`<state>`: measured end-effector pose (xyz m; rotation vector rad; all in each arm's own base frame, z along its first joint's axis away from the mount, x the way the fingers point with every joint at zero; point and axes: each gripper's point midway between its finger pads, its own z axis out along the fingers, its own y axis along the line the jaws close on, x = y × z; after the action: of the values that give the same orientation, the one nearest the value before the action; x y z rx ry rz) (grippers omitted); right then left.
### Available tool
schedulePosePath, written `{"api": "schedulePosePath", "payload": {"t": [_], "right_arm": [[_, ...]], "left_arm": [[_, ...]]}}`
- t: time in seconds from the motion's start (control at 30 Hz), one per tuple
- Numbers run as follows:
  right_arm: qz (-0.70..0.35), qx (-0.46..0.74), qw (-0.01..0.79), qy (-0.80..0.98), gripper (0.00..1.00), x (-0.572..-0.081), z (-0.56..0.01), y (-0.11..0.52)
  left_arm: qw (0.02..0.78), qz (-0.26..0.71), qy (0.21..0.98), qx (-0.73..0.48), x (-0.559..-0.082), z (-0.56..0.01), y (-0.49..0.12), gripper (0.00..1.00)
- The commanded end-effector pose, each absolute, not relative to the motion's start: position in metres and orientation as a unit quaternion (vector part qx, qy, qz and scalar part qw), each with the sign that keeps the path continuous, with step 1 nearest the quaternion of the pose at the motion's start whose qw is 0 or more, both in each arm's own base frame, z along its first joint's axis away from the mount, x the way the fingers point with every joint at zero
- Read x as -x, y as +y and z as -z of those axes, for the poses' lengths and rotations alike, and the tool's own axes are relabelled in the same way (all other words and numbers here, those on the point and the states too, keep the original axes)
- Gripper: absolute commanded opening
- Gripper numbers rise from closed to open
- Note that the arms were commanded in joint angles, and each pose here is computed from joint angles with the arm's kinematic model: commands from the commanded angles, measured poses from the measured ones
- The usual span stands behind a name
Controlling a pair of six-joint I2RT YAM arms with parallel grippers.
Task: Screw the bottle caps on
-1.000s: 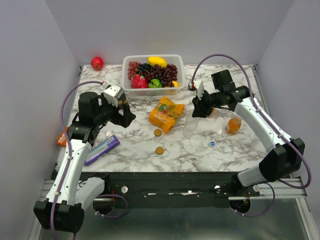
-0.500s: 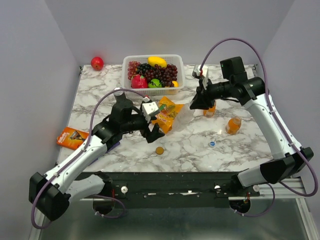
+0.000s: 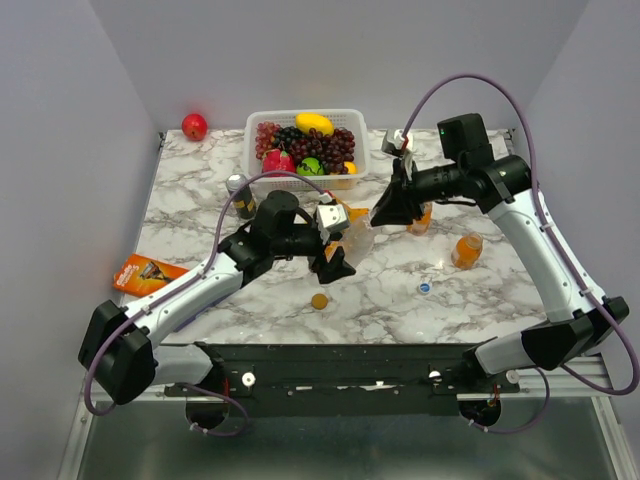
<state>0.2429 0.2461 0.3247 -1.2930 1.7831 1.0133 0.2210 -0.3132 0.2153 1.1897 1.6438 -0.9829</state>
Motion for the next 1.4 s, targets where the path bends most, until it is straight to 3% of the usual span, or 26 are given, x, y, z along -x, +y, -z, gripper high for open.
{"api": "schedulePosePath", "payload": {"t": [0.0,0.33,0.47,0.53,0.57,0.6,0.63,0.7,0.87,0.93,1.0,1.07,1.13,1.17,1.23,1.33,1.37], "right_arm": [[-0.431,0.496,0.360,0.663,0.09,-0.235,-0.346,0.258],[-0.432,0.505,0.351,0.660,0.09,-0.223,-0.337,0.257],[-0.428,0.504,0.347,0.666,0.09,-0.222,-0.331,0.256],[-0.425,0.503,0.344,0.669,0.13,-0.221,-0.328,0.255],[-0.424,0.502,0.342,0.672,0.19,-0.222,-0.326,0.254],[-0.420,0.499,0.342,0.677,0.36,-0.223,-0.324,0.254],[-0.401,0.485,0.344,0.696,0.46,-0.230,-0.321,0.250],[-0.366,0.468,0.357,0.720,0.61,-0.242,-0.321,0.242],[-0.277,0.487,0.404,0.723,0.76,-0.261,-0.310,0.193],[-0.252,0.544,0.388,0.700,0.88,-0.252,-0.278,0.179],[-0.254,0.598,0.308,0.695,0.88,-0.226,-0.230,0.165],[-0.226,0.595,0.265,0.725,0.88,-0.230,-0.202,0.151],[-0.206,0.592,0.202,0.753,0.79,-0.229,-0.167,0.135],[-0.198,0.593,0.189,0.758,0.75,-0.229,-0.157,0.130],[-0.174,0.616,0.177,0.747,0.70,-0.230,-0.136,0.121],[-0.117,0.644,0.198,0.730,0.69,-0.247,-0.119,0.109],[-0.111,0.653,0.186,0.726,0.68,-0.241,-0.106,0.103]], "left_arm": [[0.431,0.406,0.618,-0.517,-0.217,-0.224,-0.328,0.99],[0.429,0.409,0.607,-0.530,-0.218,-0.223,-0.335,0.77],[0.432,0.411,0.606,-0.526,-0.218,-0.224,-0.336,0.63],[0.436,0.409,0.608,-0.522,-0.220,-0.223,-0.335,0.59],[0.438,0.409,0.607,-0.521,-0.220,-0.224,-0.335,0.53],[0.441,0.407,0.608,-0.520,-0.220,-0.225,-0.334,0.50],[0.440,0.405,0.610,-0.520,-0.220,-0.223,-0.333,0.47],[0.445,0.394,0.610,-0.523,-0.220,-0.225,-0.328,0.42],[0.453,0.346,0.632,-0.525,-0.222,-0.217,-0.298,0.33],[0.444,0.334,0.658,-0.509,-0.224,-0.206,-0.285,0.33],[0.434,0.337,0.674,-0.494,-0.219,-0.202,-0.277,0.33],[0.420,0.345,0.686,-0.484,-0.206,-0.195,-0.270,0.32],[0.418,0.343,0.709,-0.452,-0.207,-0.191,-0.265,0.33],[0.420,0.344,0.714,-0.442,-0.210,-0.193,-0.262,0.38],[0.409,0.362,0.713,-0.440,-0.206,-0.195,-0.260,0.38],[0.415,0.355,0.716,-0.434,-0.212,-0.198,-0.257,0.24],[0.417,0.354,0.718,-0.430,-0.215,-0.199,-0.256,0.15]]}}
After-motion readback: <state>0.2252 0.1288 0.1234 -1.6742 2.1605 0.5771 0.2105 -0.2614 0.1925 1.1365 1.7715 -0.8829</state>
